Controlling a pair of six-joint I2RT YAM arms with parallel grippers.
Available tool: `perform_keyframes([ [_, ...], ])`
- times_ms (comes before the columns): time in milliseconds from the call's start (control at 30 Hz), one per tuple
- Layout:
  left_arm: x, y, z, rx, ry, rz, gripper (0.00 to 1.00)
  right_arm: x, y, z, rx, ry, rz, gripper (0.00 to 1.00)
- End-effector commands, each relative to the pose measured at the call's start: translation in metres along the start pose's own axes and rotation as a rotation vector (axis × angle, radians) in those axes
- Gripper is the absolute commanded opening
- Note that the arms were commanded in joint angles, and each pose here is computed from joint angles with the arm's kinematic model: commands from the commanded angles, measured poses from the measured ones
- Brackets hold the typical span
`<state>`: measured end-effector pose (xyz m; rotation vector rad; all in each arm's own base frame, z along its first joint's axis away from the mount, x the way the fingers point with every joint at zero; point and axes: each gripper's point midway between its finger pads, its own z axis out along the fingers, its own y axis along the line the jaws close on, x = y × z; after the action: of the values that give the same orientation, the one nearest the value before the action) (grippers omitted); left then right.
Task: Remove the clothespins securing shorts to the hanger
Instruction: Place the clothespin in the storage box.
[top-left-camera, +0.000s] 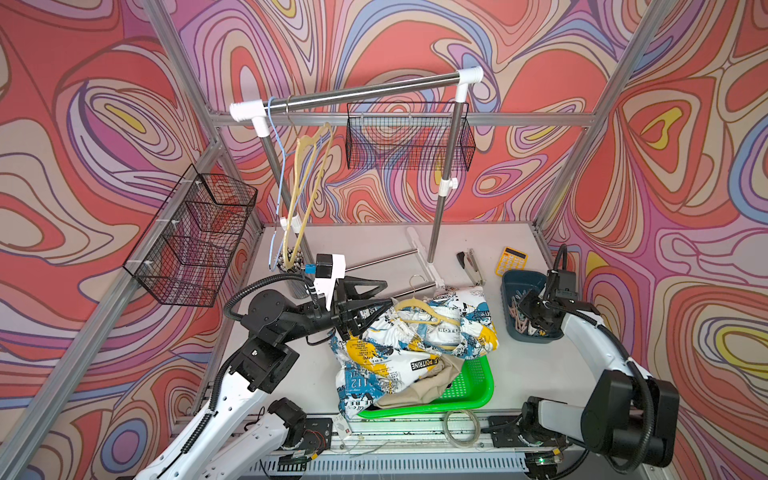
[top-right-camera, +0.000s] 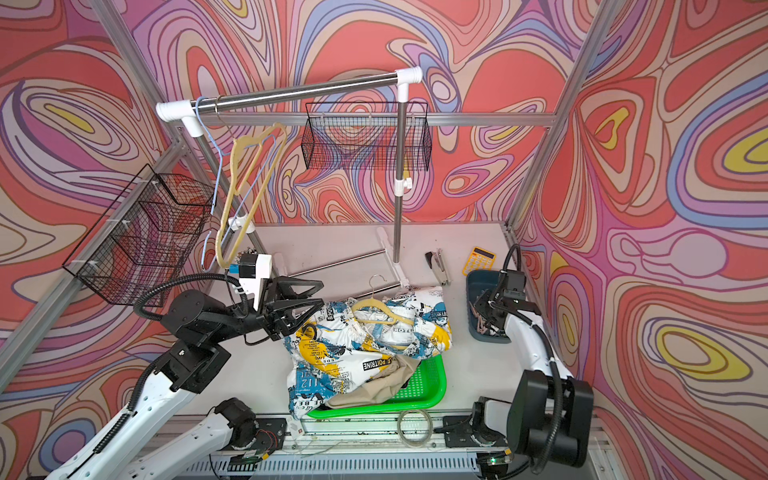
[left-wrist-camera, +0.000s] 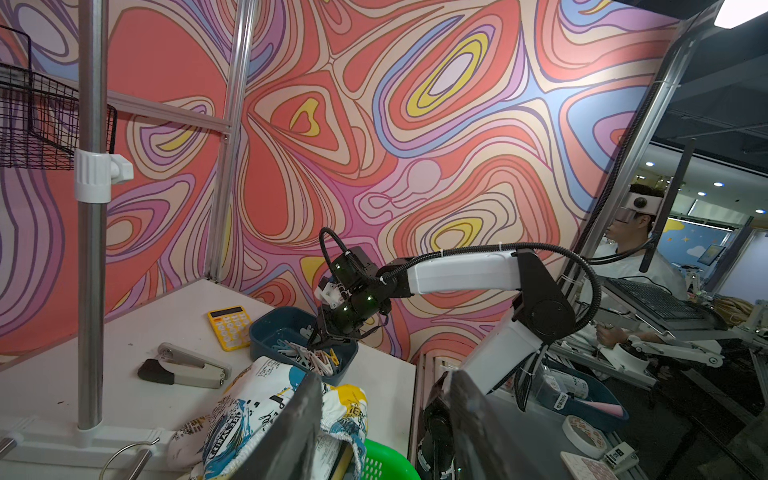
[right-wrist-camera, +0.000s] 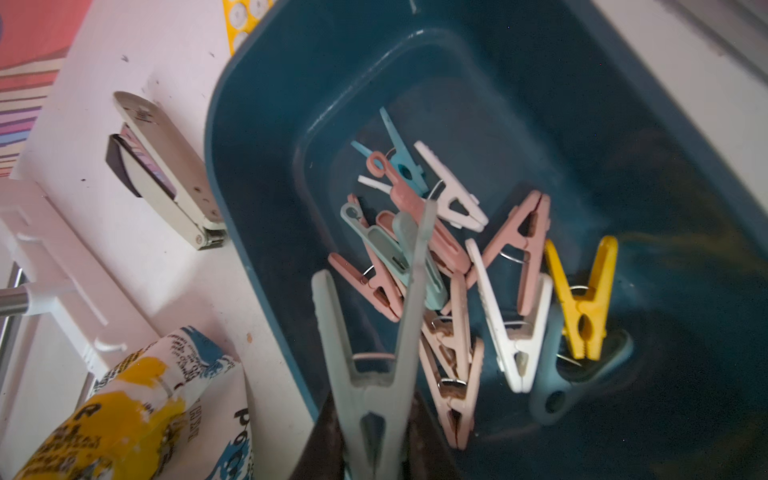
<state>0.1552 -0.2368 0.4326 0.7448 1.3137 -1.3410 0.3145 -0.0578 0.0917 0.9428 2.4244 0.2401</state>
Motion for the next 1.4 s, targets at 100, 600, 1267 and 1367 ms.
perform_keyframes([
  [100, -0.005, -0.007, -0.003, 0.028, -0.021, 0.024, 0.52, -0.001, -0.007, 0.016, 0.029, 0.020, 0.020, 0.01],
  [600, -0.002, -0.001, 0.001, 0.020, -0.010, 0.011, 0.52, -0.021, 0.004, -0.038, 0.011, -0.078, -0.006, 0.69],
  [1267, 0.028, 0.055, 0.024, -0.144, 0.153, -0.098, 0.52, 0.125, 0.252, -0.182, -1.004, 0.127, -0.851, 0.58],
  [1367, 0.025, 0.054, 0.023, -0.151, 0.150, -0.097, 0.53, 0.157, 0.260, -0.168, -1.014, 0.208, -0.936, 0.58],
])
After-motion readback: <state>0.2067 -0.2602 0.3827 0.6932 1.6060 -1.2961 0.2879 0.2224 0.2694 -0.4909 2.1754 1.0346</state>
